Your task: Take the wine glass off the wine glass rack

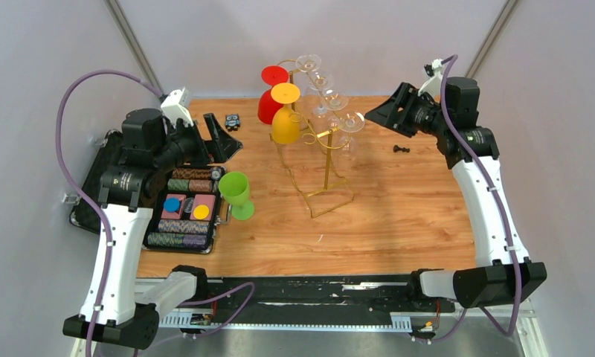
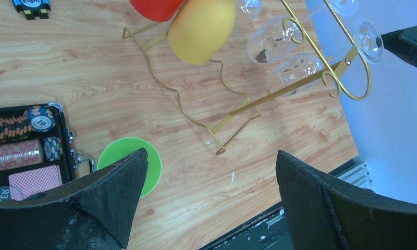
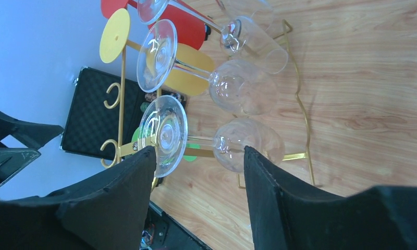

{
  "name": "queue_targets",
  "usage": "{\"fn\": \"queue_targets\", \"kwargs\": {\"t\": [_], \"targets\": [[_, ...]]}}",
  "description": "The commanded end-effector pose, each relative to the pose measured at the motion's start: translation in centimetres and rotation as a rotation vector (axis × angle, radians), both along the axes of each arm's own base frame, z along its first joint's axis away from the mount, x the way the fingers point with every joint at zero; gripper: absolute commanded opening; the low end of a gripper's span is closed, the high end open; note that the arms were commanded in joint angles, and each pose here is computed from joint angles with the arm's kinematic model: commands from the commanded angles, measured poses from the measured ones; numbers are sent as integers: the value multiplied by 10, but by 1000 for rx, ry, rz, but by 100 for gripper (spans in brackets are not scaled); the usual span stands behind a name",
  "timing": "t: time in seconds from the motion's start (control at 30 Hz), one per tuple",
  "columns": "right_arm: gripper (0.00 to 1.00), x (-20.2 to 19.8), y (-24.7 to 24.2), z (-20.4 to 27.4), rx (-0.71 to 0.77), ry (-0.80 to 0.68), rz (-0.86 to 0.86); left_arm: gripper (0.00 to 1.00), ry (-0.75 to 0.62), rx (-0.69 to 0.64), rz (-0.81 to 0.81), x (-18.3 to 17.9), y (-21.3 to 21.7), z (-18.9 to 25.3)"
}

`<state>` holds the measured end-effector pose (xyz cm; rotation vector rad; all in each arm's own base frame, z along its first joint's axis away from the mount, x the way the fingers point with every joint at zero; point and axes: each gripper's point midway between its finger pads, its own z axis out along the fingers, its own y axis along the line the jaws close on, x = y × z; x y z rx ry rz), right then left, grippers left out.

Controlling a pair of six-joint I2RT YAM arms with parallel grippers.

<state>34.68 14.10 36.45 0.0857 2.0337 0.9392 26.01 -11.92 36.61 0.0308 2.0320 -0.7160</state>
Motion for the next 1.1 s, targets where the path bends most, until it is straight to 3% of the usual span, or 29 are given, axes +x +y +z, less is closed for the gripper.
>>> {"fn": "queue_targets", "kwargs": {"t": [0.0,0.43,1.07], "targets": [[59,3,11,12,83,-27,57,100,-11,7,-18,-7,1,0],[44,7,23,4,152,3,117,100,-7,17,-14,-9,2,-1],[33,10,35,9,237,17,173,100,-12,27,-12,-15,4,0]]}}
